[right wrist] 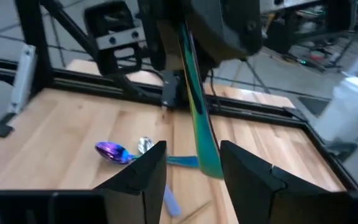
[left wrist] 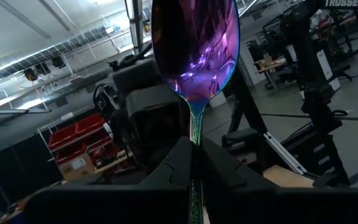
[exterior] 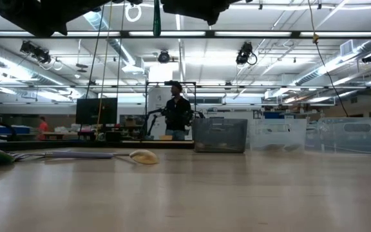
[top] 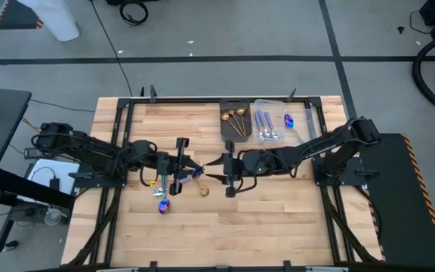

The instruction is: Sort silverware by color (type)

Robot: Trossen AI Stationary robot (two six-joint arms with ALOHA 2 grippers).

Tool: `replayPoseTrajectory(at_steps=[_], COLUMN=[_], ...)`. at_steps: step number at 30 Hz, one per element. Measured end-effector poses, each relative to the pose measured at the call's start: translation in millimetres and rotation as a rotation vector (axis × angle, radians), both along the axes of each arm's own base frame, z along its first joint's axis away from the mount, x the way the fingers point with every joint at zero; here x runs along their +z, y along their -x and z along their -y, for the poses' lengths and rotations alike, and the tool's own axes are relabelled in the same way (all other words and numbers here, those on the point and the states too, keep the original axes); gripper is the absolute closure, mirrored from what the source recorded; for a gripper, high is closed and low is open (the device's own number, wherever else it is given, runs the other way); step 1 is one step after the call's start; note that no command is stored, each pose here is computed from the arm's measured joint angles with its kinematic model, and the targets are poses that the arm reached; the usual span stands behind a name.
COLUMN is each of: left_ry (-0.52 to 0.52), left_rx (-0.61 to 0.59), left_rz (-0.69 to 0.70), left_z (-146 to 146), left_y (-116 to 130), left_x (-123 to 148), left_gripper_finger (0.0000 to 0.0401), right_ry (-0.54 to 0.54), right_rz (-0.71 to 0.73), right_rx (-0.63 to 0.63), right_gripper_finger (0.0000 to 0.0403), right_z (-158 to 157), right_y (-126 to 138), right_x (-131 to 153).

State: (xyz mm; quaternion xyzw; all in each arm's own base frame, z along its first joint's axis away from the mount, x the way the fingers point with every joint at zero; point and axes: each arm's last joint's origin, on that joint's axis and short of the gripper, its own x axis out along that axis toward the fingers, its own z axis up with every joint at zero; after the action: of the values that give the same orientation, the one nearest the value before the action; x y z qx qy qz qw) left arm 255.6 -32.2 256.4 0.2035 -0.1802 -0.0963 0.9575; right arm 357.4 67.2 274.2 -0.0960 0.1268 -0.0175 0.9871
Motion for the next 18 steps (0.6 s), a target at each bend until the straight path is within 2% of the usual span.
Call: replayPoseTrajectory(at_steps=[7, 18], left_ry=[0.006, 0.034], left_rx=[-0.002, -0.036], left_rz=[0.004, -0.003], left_z=[0, 1], left_y=[0, 0], left_x=[1, 1], left_gripper_finger=[0.0376, 0.0376], right_ry=[-0.039, -0.166], right_rz=[0.021, 0.078], right_rx=[0.068, 0.326], right_gripper_finger=[0.0243, 0.0243], right_z=[21, 41], right_y=[-2, -5], right_x=[6, 13])
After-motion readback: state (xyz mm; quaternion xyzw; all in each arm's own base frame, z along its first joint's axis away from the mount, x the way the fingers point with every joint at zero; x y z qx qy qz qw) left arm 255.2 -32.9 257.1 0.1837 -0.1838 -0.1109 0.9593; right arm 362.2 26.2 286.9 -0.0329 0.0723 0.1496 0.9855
